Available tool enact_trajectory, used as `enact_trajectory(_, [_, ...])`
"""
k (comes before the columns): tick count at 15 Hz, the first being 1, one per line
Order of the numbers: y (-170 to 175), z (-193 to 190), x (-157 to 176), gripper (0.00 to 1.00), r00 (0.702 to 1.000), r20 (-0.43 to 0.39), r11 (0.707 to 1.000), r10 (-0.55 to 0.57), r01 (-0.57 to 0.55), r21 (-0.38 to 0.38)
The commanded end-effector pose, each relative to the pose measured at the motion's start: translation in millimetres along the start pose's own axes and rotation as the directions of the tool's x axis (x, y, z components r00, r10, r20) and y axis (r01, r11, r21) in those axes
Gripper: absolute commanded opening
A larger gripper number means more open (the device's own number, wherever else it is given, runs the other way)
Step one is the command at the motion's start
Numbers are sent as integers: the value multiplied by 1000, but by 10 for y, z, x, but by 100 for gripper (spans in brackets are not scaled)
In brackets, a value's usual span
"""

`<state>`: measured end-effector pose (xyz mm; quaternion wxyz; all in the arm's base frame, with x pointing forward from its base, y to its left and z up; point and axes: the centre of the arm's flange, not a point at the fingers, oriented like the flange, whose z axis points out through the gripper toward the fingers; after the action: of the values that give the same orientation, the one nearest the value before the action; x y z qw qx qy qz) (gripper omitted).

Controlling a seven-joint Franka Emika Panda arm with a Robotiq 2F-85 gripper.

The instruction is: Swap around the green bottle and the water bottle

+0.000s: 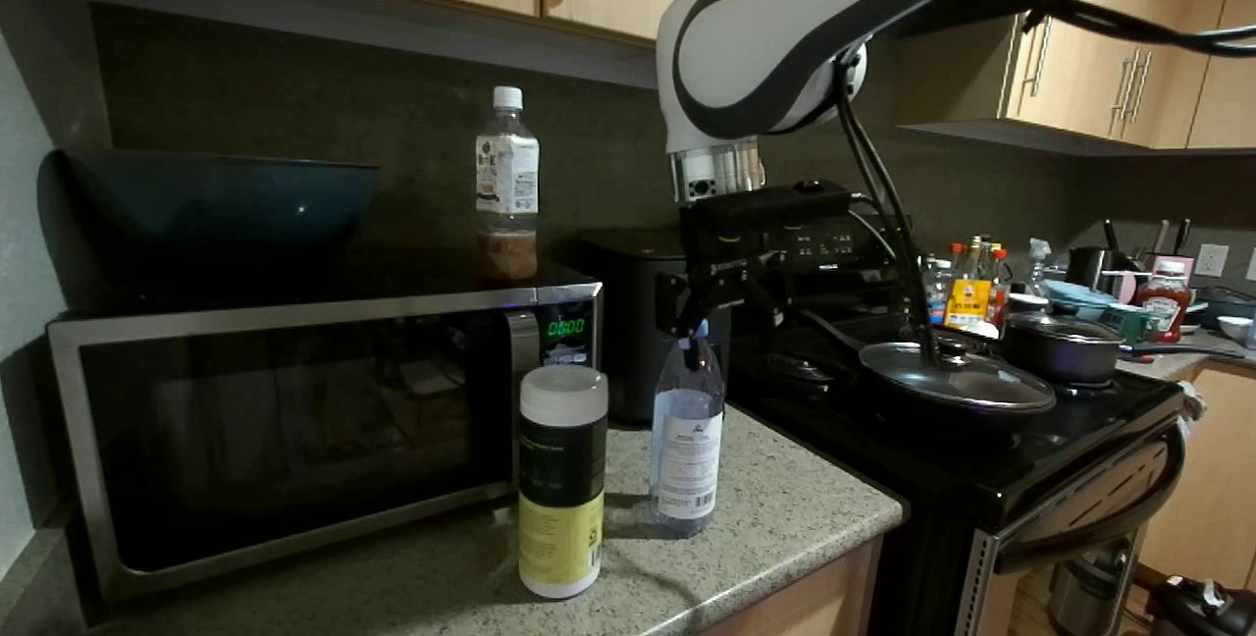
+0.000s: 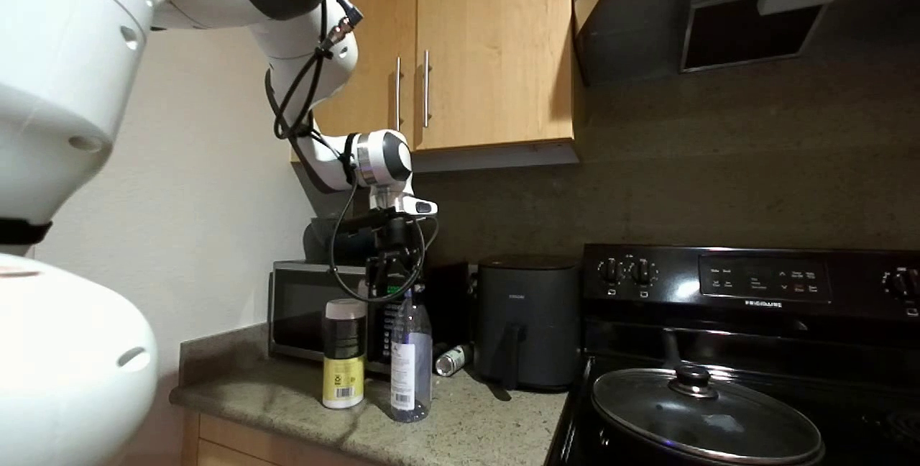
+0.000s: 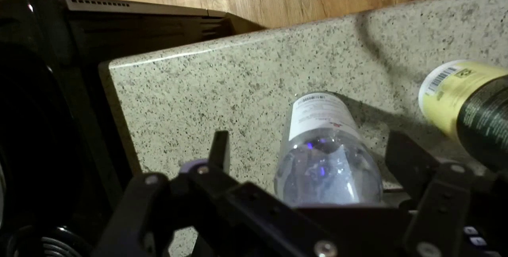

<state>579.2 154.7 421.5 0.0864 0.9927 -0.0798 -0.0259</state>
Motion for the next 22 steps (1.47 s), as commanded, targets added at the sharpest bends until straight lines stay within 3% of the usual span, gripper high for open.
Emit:
enact_trajectory(1, [-3, -15, 50, 100, 1000, -6, 1000, 3, -3, 2])
enact_trajectory(10, [-73, 10, 167, 100, 980, -68, 981, -187, 189, 38])
enact_trajectory(15, [-105, 30, 154, 100, 987, -48, 988, -155, 156, 23])
enact_trajectory(22, [-120, 64, 354, 100, 977, -66, 978, -204, 206, 24])
